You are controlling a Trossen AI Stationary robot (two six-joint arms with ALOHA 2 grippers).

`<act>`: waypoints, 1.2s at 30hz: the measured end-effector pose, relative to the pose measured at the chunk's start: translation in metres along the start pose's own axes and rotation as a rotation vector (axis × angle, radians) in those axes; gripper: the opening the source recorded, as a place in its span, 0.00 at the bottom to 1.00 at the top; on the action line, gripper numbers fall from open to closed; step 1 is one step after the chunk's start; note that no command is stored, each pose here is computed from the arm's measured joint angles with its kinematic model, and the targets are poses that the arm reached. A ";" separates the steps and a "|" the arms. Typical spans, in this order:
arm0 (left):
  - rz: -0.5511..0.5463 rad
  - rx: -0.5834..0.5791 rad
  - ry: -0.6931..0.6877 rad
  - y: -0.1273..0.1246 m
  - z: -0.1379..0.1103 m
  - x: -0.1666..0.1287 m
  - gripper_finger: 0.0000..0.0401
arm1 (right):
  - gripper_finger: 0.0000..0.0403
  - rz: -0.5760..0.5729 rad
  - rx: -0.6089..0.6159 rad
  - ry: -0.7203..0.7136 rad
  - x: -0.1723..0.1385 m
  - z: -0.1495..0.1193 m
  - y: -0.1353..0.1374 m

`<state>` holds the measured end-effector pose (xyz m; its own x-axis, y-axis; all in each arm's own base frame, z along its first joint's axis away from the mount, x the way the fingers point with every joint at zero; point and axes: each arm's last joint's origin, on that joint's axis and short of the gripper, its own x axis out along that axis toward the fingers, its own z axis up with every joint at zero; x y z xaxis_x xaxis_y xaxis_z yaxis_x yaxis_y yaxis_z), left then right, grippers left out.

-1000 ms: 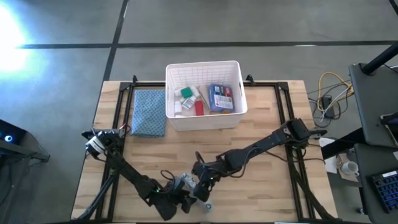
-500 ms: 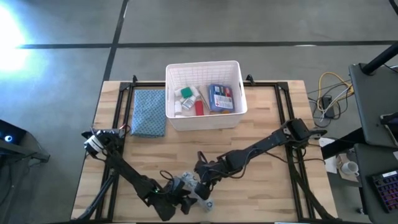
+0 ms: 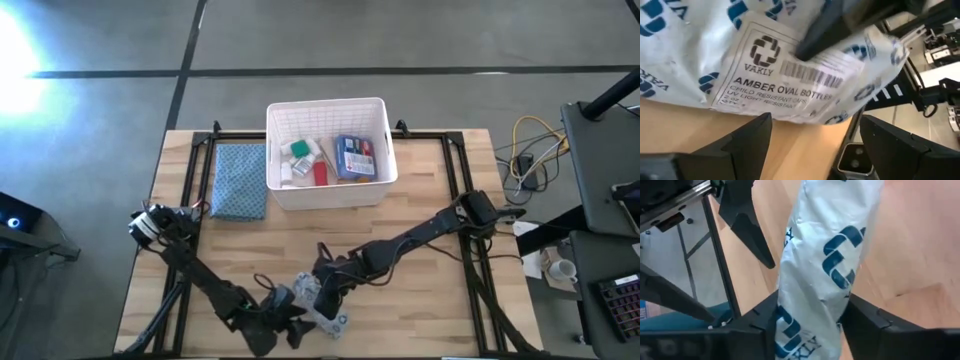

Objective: Pick & place medical supplies in basket/bin
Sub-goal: Put the white mailer bag into the white container

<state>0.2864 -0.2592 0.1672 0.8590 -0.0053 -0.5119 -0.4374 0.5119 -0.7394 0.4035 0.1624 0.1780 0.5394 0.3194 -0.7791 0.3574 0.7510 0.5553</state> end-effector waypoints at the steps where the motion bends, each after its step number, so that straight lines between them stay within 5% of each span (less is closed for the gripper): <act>1: -0.001 0.002 0.003 0.000 -0.001 -0.001 0.70 | 0.39 0.002 -0.003 -0.003 0.000 0.000 0.000; 6: 0.033 0.005 0.021 0.003 -0.010 -0.011 0.70 | 0.27 0.006 -0.005 -0.008 -0.002 0.002 0.000; 11: 0.033 -0.047 -0.111 0.004 -0.025 -0.040 0.70 | 0.27 0.004 -0.033 -0.093 -0.025 0.007 0.009; 16: -0.064 -0.060 -0.335 -0.004 -0.031 -0.075 0.70 | 0.31 -0.024 -0.076 -0.387 -0.088 0.022 0.027; 20: -0.093 -0.066 -0.390 -0.010 -0.026 -0.087 0.70 | 0.30 -0.151 -0.056 -0.713 -0.156 0.037 0.027; 24: -0.086 -0.047 -0.402 -0.013 -0.018 -0.087 0.70 | 0.29 -0.362 0.079 -0.984 -0.223 0.054 0.000; 27: -0.084 -0.056 -0.411 -0.015 -0.014 -0.085 0.70 | 0.31 -0.419 0.172 -1.086 -0.265 0.070 -0.025; 31: -0.080 -0.059 -0.424 -0.021 -0.008 -0.082 0.70 | 0.38 -0.407 0.209 -1.033 -0.295 0.091 -0.063; 36: -0.065 0.046 -0.381 -0.039 0.002 -0.081 0.70 | 0.50 -0.376 0.356 -0.877 -0.296 0.107 -0.104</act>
<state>0.2345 -0.2774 0.2383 0.9255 0.2759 -0.2596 -0.3742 0.5592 -0.7398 0.2875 -0.0724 0.3820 0.6633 -0.5454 -0.5124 0.7477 0.4545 0.4841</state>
